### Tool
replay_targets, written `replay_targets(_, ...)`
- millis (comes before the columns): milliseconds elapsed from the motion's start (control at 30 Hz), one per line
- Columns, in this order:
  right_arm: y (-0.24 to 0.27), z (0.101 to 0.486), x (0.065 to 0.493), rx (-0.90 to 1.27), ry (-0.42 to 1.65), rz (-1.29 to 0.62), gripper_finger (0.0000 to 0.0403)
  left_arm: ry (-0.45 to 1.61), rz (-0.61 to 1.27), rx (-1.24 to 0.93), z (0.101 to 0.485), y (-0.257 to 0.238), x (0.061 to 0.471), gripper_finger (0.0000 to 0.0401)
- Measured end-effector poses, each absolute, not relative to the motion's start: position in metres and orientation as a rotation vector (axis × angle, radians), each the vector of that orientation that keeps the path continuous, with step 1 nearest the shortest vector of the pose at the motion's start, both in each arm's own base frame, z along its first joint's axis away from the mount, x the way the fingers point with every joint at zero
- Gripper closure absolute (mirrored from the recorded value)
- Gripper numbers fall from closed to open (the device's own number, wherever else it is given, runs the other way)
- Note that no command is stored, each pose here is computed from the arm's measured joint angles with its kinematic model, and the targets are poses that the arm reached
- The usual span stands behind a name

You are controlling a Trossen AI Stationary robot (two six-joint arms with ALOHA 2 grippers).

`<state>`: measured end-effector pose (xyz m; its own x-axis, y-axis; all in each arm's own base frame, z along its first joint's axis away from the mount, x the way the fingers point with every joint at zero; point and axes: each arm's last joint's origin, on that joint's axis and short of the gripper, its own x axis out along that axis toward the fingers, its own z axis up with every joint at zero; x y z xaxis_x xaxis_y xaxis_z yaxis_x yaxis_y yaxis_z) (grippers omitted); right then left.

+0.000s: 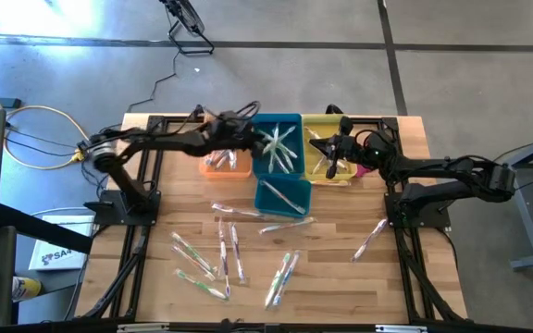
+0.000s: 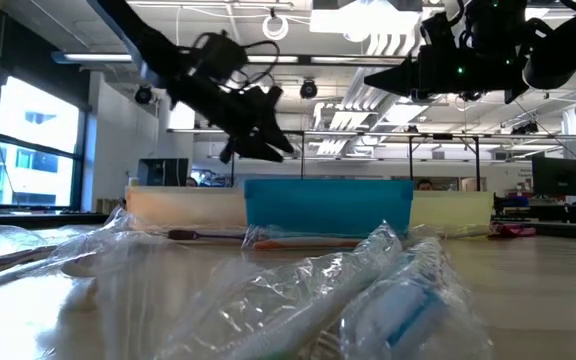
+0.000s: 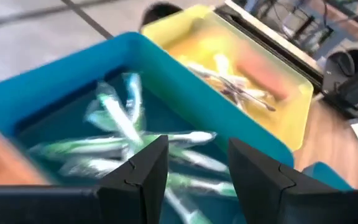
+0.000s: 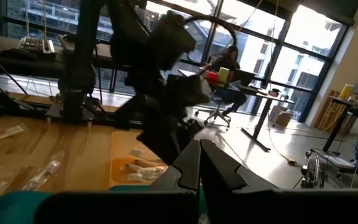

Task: Pick & Place Toothbrushes
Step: Put the violet toothbrush into the yellow bin

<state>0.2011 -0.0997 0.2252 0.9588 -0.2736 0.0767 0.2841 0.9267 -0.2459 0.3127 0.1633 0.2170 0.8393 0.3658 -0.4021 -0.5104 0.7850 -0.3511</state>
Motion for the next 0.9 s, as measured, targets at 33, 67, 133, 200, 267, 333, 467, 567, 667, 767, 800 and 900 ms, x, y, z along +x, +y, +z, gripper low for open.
replay_targets(33, -0.100, 0.225, 0.201, -0.258, -0.041, -0.286, 0.0401, 0.310, 0.483, -0.460, 0.217, 0.157, 0.306, 0.0240)
replay_targets(67, -0.100, 0.225, 0.201, -0.258, -0.041, -0.286, 0.0401, 0.298, 0.487, -0.454, 0.216, 0.152, 0.299, 0.0240)
replay_targets(133, -0.100, 0.225, 0.201, -0.258, -0.041, -0.286, 0.0401, 0.256, 0.467, -0.438, 0.217, 0.138, 0.286, 0.0240)
replay_targets(200, -0.100, 0.225, 0.201, -0.258, -0.041, -0.286, 0.0401, 0.201, 0.428, -0.421, 0.220, 0.123, 0.275, 0.0240)
replay_targets(267, -0.100, 0.225, 0.201, -0.257, -0.041, -0.286, 0.0401, 0.174, 0.396, -0.410, 0.221, 0.109, 0.263, 0.0240)
replay_targets(333, -0.100, 0.225, 0.201, -0.255, -0.041, -0.286, 0.0401, 0.159, 0.371, -0.399, 0.222, 0.097, 0.252, 0.0240)
replay_targets(467, -0.100, 0.225, 0.201, -0.254, -0.042, -0.286, 0.0401, 0.107, 0.301, -0.364, 0.232, 0.074, 0.234, 0.0240)
replay_targets(567, -0.100, 0.225, 0.201, -0.240, -0.044, -0.286, 0.0401, 0.065, 0.250, -0.323, 0.239, 0.060, 0.220, 0.0240)
replay_targets(667, -0.100, 0.225, 0.201, -0.230, -0.045, -0.285, 0.0401, 0.018, 0.218, -0.301, 0.245, 0.049, 0.206, 0.0240)
replay_targets(767, -0.100, 0.225, 0.201, -0.229, -0.046, -0.285, 0.0401, -0.011, 0.165, -0.323, 0.251, 0.040, 0.196, 0.0240)
replay_targets(800, -0.100, 0.225, 0.201, -0.229, -0.046, -0.285, 0.0401, -0.024, 0.146, -0.351, 0.253, 0.037, 0.194, 0.0240)
replay_targets(900, -0.100, 0.225, 0.201, -0.229, -0.046, -0.285, 0.0401, -0.054, 0.090, -0.456, 0.259, 0.031, 0.190, 0.0240)
